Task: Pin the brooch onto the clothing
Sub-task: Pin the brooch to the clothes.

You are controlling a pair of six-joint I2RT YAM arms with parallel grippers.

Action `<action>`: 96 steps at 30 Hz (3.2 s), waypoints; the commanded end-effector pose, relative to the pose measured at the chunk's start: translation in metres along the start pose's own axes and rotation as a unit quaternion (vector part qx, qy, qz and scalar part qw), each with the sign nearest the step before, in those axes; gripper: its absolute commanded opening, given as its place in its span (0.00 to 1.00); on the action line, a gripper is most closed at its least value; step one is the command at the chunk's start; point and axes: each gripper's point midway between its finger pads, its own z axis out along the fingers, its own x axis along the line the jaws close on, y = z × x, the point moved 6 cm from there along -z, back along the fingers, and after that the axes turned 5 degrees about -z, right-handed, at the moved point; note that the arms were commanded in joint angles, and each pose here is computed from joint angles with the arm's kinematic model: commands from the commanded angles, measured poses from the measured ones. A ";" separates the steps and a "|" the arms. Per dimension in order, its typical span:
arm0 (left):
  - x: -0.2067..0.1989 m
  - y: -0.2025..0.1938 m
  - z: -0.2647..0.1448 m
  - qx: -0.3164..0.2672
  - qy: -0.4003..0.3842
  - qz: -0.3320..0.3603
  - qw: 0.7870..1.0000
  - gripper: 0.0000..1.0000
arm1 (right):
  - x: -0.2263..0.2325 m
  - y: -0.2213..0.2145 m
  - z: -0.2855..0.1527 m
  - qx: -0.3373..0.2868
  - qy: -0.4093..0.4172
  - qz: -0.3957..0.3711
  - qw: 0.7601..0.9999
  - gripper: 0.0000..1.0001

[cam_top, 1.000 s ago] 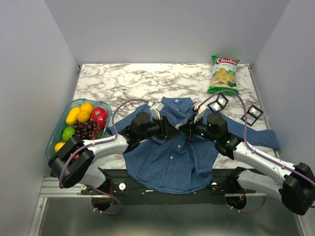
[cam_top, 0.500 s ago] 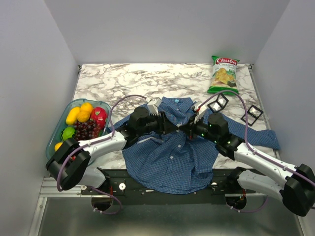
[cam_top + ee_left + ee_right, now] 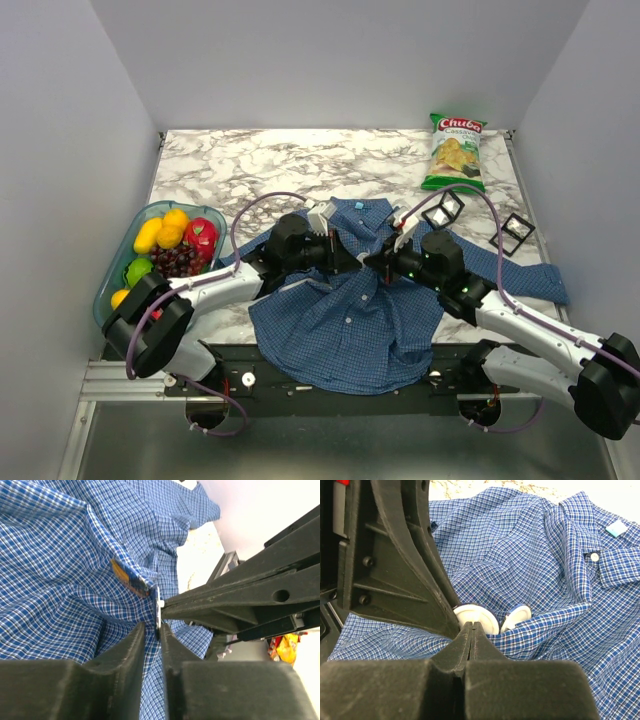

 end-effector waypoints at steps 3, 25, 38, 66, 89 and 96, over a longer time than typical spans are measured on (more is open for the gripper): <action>-0.005 0.001 0.001 0.025 -0.014 0.019 0.999 0.02 | 0.002 -0.008 -0.003 0.011 0.004 -0.007 1.000 0.01; 0.012 -0.001 -0.004 -0.145 -0.092 -0.029 0.985 0.00 | 0.006 -0.028 -0.021 -0.061 0.019 0.234 0.970 0.65; 0.010 -0.010 0.000 -0.147 -0.120 -0.069 0.979 0.00 | -0.001 -0.024 -0.019 -0.110 0.057 0.271 0.954 0.63; -0.004 -0.024 -0.001 -0.139 -0.144 -0.089 0.976 0.00 | -0.004 -0.020 -0.024 -0.157 0.065 0.289 0.942 0.50; -0.011 -0.032 -0.001 -0.137 -0.152 -0.091 0.975 0.00 | -0.001 -0.018 -0.022 -0.157 0.080 0.292 0.940 0.38; -0.013 -0.034 -0.001 -0.134 -0.154 -0.091 0.975 0.00 | -0.001 -0.019 -0.021 -0.153 0.084 0.294 0.940 0.35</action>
